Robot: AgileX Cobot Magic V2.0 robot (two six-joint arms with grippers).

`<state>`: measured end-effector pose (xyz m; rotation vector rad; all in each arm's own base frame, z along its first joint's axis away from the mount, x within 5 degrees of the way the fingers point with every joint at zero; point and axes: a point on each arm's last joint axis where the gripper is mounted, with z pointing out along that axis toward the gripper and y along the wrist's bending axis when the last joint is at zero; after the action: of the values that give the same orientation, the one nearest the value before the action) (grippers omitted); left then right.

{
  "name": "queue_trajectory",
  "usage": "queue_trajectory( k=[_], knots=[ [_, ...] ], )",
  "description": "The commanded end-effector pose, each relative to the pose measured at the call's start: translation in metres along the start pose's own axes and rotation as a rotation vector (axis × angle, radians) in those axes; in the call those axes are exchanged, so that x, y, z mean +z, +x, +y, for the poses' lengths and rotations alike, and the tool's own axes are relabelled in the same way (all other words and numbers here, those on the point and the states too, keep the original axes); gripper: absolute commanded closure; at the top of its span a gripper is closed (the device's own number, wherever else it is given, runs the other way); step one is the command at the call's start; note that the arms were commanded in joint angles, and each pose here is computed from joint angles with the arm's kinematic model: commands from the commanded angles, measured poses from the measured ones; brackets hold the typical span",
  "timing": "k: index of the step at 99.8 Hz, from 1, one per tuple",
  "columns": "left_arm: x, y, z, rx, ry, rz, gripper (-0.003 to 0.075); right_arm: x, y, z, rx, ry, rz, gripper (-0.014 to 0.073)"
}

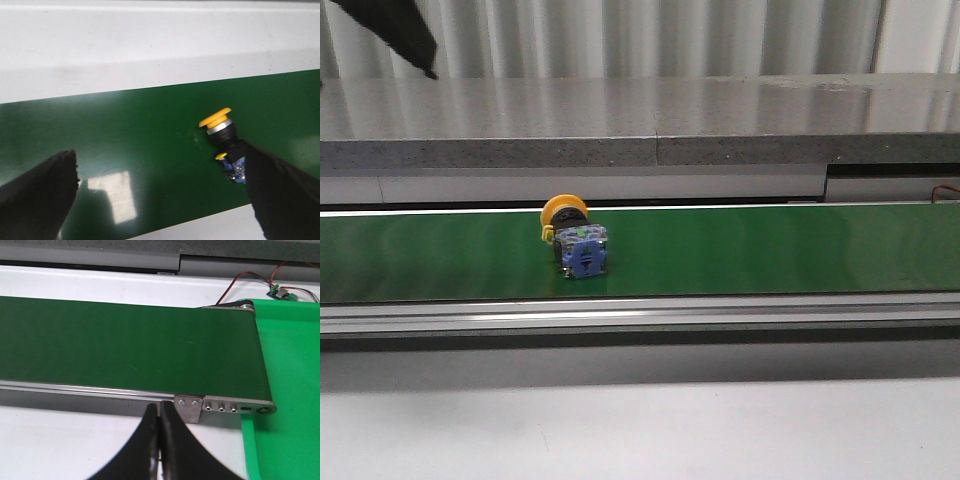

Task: Move button from right to left
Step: 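Lower the open left gripper over the button on the belt, then close the left gripper on the button and lift it off the belt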

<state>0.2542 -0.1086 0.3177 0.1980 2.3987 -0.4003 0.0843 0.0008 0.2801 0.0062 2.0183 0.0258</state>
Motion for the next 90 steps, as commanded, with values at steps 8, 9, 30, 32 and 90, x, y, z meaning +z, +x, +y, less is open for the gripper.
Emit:
queue_trajectory(
  k=[8,9,30,32,90],
  knots=[
    [0.012,-0.018,-0.024,0.032,0.052,-0.056,0.0082,-0.004,-0.012,-0.001,0.009,0.017,-0.079,0.0662],
    [0.014,-0.018,-0.025,0.034,0.054,-0.052,0.0082,-0.004,-0.012,-0.001,0.009,0.017,-0.079,0.0662],
    [0.044,-0.012,-0.033,0.052,0.056,0.022,0.0082,-0.004,-0.012,-0.001,0.009,0.017,-0.079,0.0662],
    [0.046,-0.012,-0.033,0.053,0.056,0.025,0.0082,-0.004,-0.012,-0.001,0.009,0.017,-0.079,0.0662],
    [0.088,0.001,-0.038,0.068,0.043,0.107,0.0082,-0.004,-0.012,-0.001,0.009,0.017,-0.079,0.0662]
  ],
)
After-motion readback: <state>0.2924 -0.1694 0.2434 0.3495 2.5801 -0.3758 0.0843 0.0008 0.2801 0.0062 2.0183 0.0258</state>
